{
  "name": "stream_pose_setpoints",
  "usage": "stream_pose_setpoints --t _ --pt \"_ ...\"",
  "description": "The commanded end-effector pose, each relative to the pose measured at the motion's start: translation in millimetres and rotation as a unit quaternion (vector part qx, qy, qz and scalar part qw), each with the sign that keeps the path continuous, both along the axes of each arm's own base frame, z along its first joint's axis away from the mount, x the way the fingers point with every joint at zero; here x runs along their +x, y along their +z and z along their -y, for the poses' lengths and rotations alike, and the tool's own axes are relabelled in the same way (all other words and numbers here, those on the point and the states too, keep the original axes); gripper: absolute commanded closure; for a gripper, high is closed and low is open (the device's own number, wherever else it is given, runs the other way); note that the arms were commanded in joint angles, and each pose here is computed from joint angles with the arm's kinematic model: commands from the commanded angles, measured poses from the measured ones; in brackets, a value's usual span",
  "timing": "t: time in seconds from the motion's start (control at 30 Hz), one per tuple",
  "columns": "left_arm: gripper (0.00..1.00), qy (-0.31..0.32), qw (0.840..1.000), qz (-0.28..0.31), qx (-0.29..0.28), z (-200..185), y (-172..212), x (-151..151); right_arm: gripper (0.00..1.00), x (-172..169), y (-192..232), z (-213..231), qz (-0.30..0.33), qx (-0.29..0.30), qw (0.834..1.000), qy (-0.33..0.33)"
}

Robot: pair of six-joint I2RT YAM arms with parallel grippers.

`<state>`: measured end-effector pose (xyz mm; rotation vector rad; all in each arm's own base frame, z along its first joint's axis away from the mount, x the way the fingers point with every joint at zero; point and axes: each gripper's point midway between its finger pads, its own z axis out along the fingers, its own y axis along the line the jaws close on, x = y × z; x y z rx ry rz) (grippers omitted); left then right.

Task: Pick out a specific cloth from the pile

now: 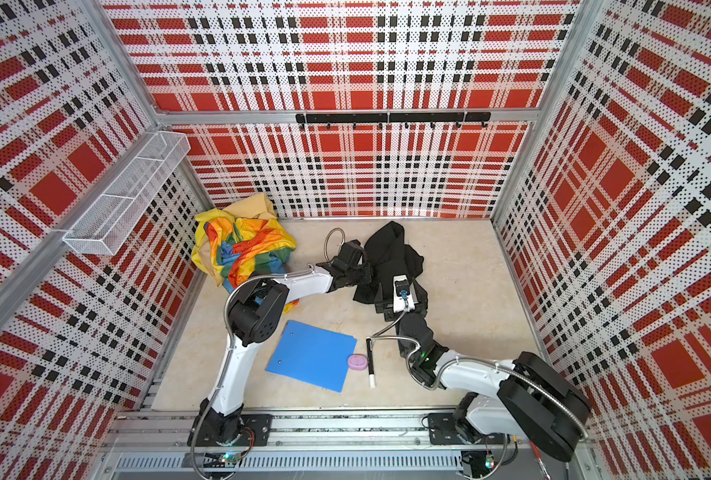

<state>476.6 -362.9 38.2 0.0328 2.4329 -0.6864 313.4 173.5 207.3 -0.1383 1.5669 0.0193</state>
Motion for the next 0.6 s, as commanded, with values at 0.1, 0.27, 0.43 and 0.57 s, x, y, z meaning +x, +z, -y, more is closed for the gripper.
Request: stream_pose_setpoints --t 0.1,0.27,0.43,0.57 --pt "0.61 -0.004 0.998 0.069 -0.009 0 67 -7 0.00 4 15 3 0.020 -0.001 1.000 -0.018" --pt "0.39 -0.023 0.992 0.119 -0.043 -6 114 -29 0.00 14 9 6 -0.011 0.034 0.999 0.023" --pt "0.06 -0.074 0.975 0.185 -0.102 -13 153 -61 0.00 25 23 9 -0.040 0.018 0.999 0.019" --pt "0.01 -0.081 0.963 0.221 -0.134 -31 166 -87 0.00 26 34 8 -0.053 0.055 0.997 0.022"
